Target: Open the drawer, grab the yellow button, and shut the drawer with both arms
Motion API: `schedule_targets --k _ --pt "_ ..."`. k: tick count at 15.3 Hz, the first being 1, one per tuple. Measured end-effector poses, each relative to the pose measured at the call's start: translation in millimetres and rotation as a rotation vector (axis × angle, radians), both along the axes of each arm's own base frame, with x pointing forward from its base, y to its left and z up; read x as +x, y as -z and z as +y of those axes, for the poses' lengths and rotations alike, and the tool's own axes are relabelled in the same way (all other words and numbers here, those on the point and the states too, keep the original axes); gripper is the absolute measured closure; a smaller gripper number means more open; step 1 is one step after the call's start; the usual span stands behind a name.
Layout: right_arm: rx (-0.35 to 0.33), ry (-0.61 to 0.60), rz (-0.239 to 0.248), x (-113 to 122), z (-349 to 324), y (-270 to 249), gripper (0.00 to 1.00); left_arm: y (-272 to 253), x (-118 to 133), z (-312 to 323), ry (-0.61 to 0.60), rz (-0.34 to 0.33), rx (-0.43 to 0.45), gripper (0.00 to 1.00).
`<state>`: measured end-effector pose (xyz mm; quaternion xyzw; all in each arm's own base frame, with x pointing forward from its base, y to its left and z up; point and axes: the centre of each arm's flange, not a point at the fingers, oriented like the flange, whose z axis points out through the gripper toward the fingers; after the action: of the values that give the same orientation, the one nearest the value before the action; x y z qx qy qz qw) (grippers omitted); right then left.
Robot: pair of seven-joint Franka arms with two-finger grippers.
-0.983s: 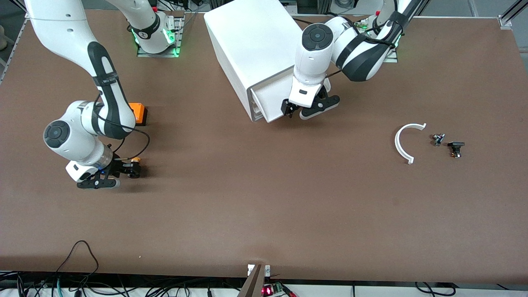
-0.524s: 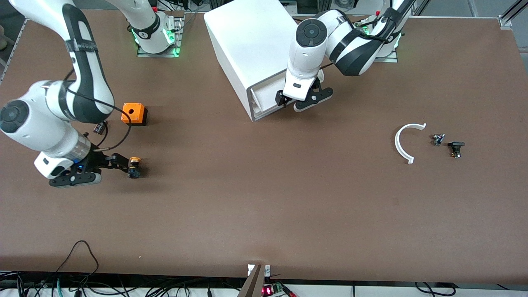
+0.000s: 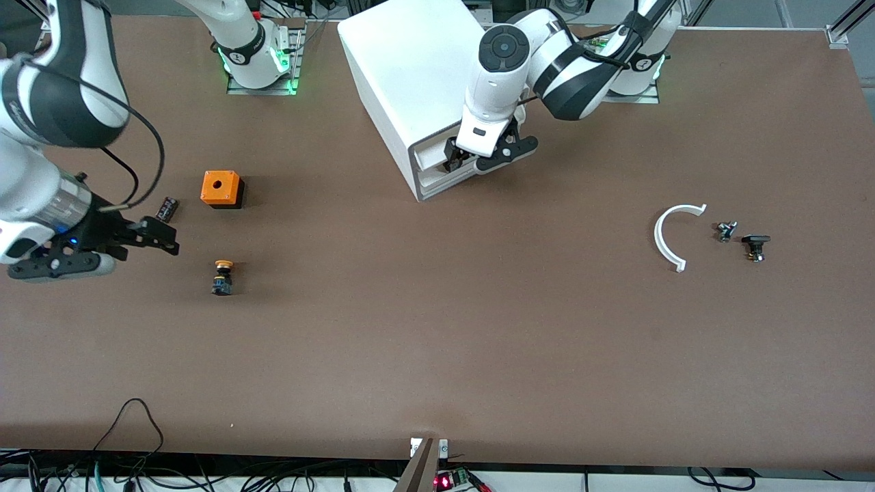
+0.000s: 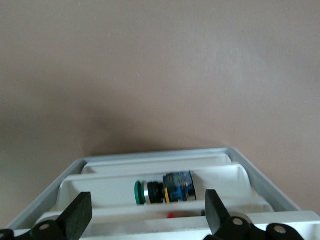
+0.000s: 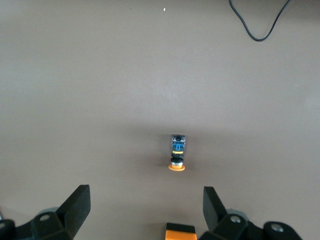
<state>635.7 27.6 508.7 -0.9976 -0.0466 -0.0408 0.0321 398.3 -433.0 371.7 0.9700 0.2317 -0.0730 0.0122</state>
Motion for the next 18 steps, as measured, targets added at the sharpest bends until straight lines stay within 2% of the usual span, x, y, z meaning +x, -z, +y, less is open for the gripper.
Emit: schedule_targets --k 3,6,9,12,15,18 --pt "0.007 -0.001 0.000 -15 -4 -32 0.00 1 -5 -3 -0.007 0.027 -0.010 0.00" --pt "-0.013 -0.005 0.038 -27 -4 -71 0.00 2 -5 -3 -0.010 0.031 -0.012 0.00" --pt "-0.019 0.060 0.078 -38 0 -94 0.00 2 -6 -4 -0.023 0.048 -0.023 0.00" --pt "-0.055 0.087 0.070 -50 7 -113 0.00 2 -8 -4 -0.020 0.057 -0.018 0.00" --pt "-0.058 0.135 0.089 -66 19 -127 0.00 1 -13 -7 -0.008 0.068 -0.009 0.00" --pt "-0.057 0.136 0.086 -68 19 -131 0.00 1 -13 -7 -0.008 0.068 -0.009 0.00"
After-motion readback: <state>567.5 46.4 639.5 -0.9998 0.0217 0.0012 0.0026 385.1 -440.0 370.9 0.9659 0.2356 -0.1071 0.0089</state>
